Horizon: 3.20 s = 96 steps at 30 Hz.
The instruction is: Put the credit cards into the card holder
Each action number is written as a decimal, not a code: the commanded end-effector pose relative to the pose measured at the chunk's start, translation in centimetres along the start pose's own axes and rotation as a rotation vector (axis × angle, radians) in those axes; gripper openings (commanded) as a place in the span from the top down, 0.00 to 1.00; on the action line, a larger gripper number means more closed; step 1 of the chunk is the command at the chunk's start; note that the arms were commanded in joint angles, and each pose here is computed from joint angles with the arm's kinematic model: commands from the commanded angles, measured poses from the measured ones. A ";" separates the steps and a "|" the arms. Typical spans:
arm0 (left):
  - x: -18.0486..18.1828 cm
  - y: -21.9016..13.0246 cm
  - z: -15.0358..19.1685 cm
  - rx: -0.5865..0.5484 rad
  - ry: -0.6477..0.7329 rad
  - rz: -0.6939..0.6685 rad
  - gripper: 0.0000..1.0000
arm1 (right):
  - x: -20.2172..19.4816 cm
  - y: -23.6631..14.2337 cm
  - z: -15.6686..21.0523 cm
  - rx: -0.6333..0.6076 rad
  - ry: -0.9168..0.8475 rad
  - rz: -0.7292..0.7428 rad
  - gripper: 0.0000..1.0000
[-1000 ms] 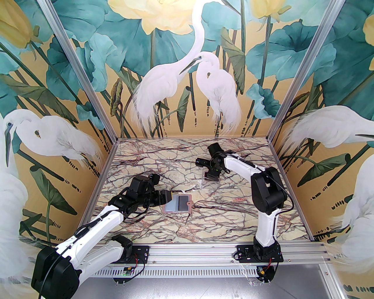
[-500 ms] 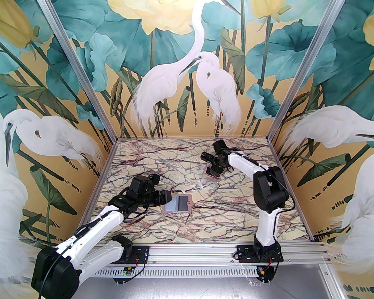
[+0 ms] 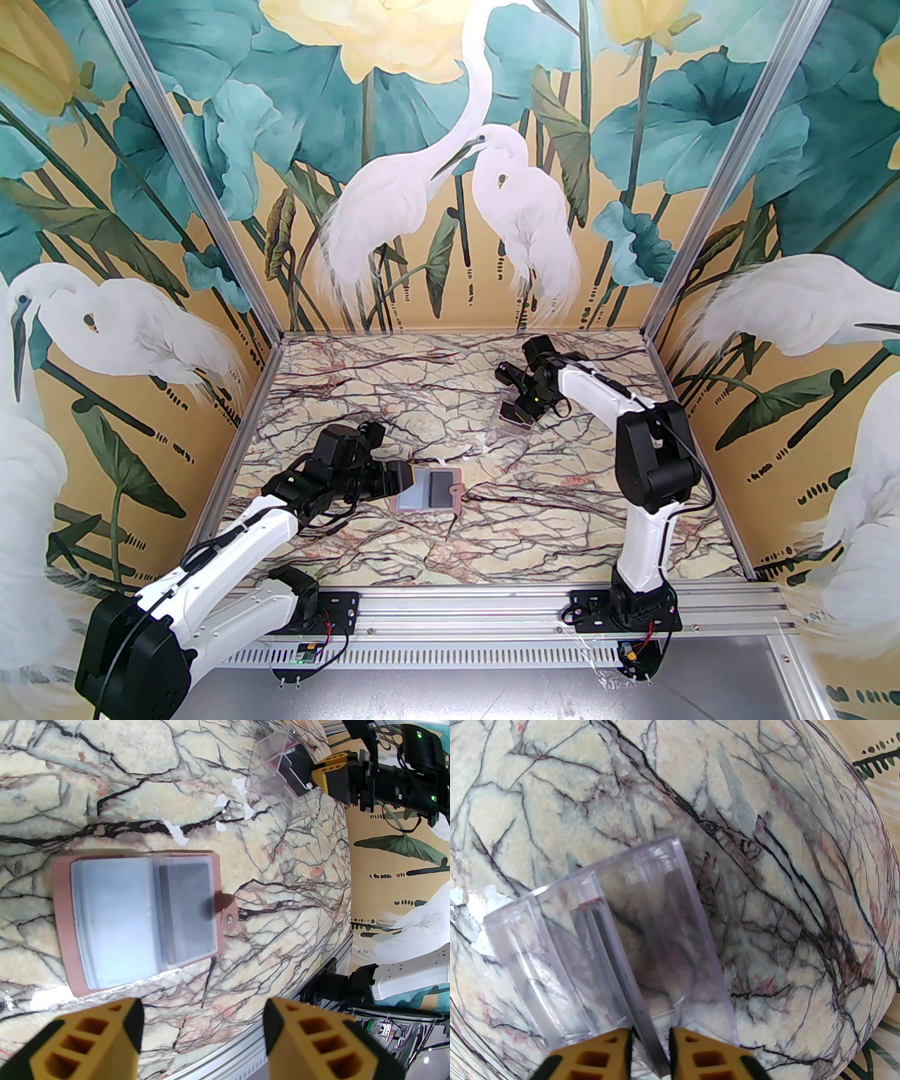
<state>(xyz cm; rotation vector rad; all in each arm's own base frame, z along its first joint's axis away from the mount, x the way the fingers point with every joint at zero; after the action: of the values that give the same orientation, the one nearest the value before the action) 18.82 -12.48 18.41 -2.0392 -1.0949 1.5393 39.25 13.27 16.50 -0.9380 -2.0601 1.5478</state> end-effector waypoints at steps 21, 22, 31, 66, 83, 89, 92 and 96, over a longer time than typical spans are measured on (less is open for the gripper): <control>0.5 0.6 0.1 0.016 -0.027 0.006 0.38 | -0.1 -5.7 -1.2 -0.101 0.294 -0.025 0.95; 0.5 0.6 0.1 0.018 -0.027 0.008 0.38 | 0.0 -5.9 -1.2 -0.106 0.311 -0.030 0.96; 0.5 1.0 0.1 0.030 -0.030 0.010 0.38 | 0.0 -4.8 -1.3 -0.114 0.357 -0.051 0.98; 0.7 1.2 0.1 0.040 -0.033 0.000 0.38 | -2.1 -0.7 -0.8 -0.009 0.272 0.050 0.67; 0.8 1.2 0.2 0.044 -0.035 -0.010 0.38 | -2.6 2.3 -1.3 0.097 0.201 0.089 0.62; 0.8 1.2 0.2 0.044 -0.037 -0.013 0.38 | -3.1 1.8 -1.5 0.105 0.197 0.154 0.63; 0.9 1.2 0.2 0.047 -0.039 -0.015 0.38 | -3.4 1.2 -1.7 0.096 0.196 0.185 0.64; 0.9 1.2 0.2 0.047 -0.037 -0.015 0.38 | -3.6 0.1 -2.0 0.071 0.201 0.209 0.64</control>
<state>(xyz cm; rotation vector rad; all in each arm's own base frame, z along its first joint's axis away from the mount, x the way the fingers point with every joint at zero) 19.14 -12.73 17.25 -1.9890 -1.0782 1.5718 42.72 12.43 15.97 -1.1944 -1.8069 1.5274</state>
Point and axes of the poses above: each hand's point on the last joint's axis, 136 mm out from that joint toward the fingers, its own y axis out along the fingers, its own x axis along the line the jaws close on, z = x × y, the point moved 9 cm from there along -y, back along the fingers, and after that the axes turned 1 degree about y, right-handed, at the moved point
